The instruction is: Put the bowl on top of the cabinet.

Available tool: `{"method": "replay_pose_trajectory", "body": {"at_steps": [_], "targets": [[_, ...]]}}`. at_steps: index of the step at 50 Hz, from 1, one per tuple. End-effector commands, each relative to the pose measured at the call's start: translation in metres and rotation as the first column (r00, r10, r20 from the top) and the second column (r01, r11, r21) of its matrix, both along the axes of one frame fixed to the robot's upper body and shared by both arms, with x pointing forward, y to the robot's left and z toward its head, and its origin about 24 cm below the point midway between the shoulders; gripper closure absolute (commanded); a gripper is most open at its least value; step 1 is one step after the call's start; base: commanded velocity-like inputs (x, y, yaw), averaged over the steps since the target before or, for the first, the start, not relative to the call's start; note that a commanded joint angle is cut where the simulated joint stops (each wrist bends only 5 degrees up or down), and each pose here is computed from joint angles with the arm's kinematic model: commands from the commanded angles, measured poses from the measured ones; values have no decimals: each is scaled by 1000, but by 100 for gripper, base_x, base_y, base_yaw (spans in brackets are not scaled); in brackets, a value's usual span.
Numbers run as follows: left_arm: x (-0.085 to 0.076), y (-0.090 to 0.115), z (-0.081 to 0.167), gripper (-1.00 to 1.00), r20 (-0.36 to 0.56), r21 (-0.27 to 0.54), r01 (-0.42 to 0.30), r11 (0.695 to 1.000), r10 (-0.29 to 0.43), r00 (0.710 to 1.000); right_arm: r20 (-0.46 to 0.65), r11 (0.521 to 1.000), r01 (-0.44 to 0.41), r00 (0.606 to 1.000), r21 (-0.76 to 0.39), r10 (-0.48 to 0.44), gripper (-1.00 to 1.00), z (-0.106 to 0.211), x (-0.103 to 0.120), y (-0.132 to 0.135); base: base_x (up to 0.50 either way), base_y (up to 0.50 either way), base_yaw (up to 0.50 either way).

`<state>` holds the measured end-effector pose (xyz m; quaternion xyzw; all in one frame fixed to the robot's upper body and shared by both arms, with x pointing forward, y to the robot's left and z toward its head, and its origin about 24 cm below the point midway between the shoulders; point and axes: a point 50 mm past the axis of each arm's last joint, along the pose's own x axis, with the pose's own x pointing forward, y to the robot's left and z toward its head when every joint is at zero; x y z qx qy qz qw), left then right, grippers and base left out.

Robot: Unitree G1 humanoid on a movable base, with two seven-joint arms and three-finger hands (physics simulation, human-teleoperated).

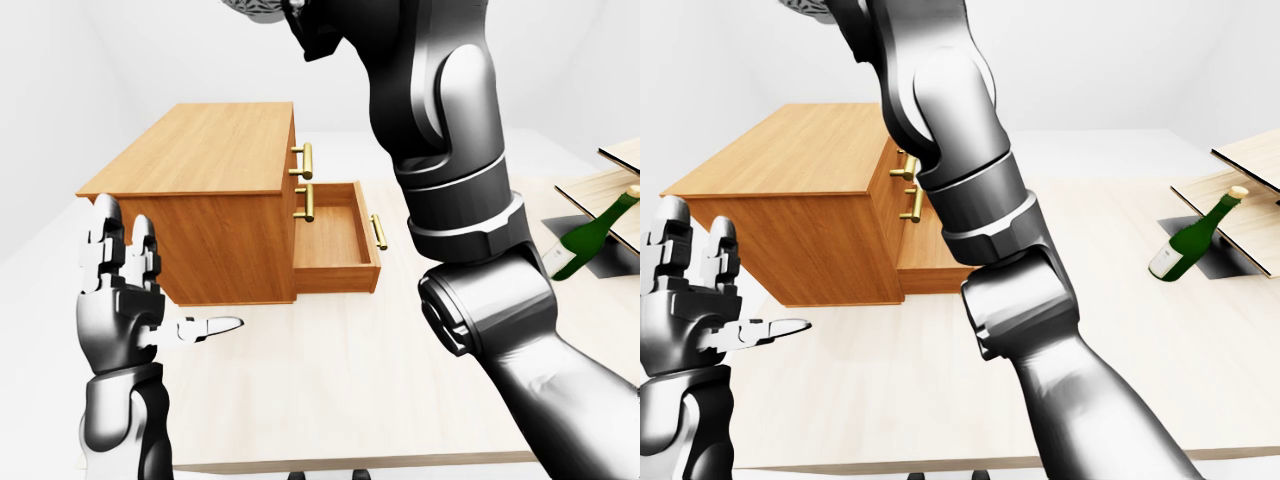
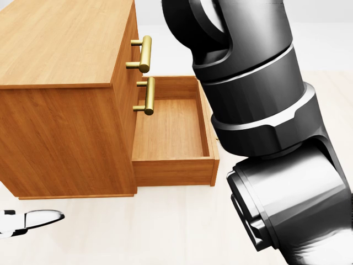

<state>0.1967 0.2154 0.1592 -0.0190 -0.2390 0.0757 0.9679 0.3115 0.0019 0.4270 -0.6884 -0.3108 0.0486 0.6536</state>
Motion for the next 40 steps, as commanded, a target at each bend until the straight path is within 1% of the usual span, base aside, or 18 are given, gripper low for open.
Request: {"method": "replay_pose_trajectory", "body": {"at_steps": [1,2,3,9,14,15,16,20,24,30,40], "targets": [[-1,0,1,-100,7,3,-1,1000,1,1000,21,999,24,1000,-42,-23,100,-19,1,2,0,0,0],[-1,0,1,-100,5,2,0,1000,0,1000,21,999,22,1000,-43,-22,100,-21,1,2,0,0,0],[0,0,-4,-100,-16,-2,1,1000,-1,1000,17,999,21,1000,-46,-20,100,-25,1,3,0,0,0],[-1,0,3,-100,14,3,-3,1000,3,1000,6,999,0,1000,-54,0,100,-35,-1,10,0,0,0],[0,1,2,-100,10,2,-5,1000,5,1000,-5,997,-26,1000,-72,26,100,-46,-4,21,0,0,0],[2,2,-6,-100,-29,-5,-2,1000,2,1000,-6,996,-37,999,-78,36,100,-49,-6,24,0,0,0],[3,2,-9,-100,-42,-8,0,1000,0,999,-7,996,-40,999,-82,40,100,-51,-6,26,0,0,0],[2,2,-9,-100,-43,-10,0,1000,0,999,-7,996,-50,999,-80,50,100,-50,-8,30,0,0,0],[1,2,-8,-100,-38,-10,-3,1000,2,999,-16,996,-53,999,-72,52,100,-53,-8,29,0,0,0],[3,1,-12,-100,-58,-9,1,1000,-2,998,-32,995,-54,998,-79,52,100,-56,-6,33,0,0,0],[1,2,-9,-100,-43,-9,-2,1000,2,999,-54,995,-43,998,-86,39,100,-62,-1,30,0,0,0]]}}
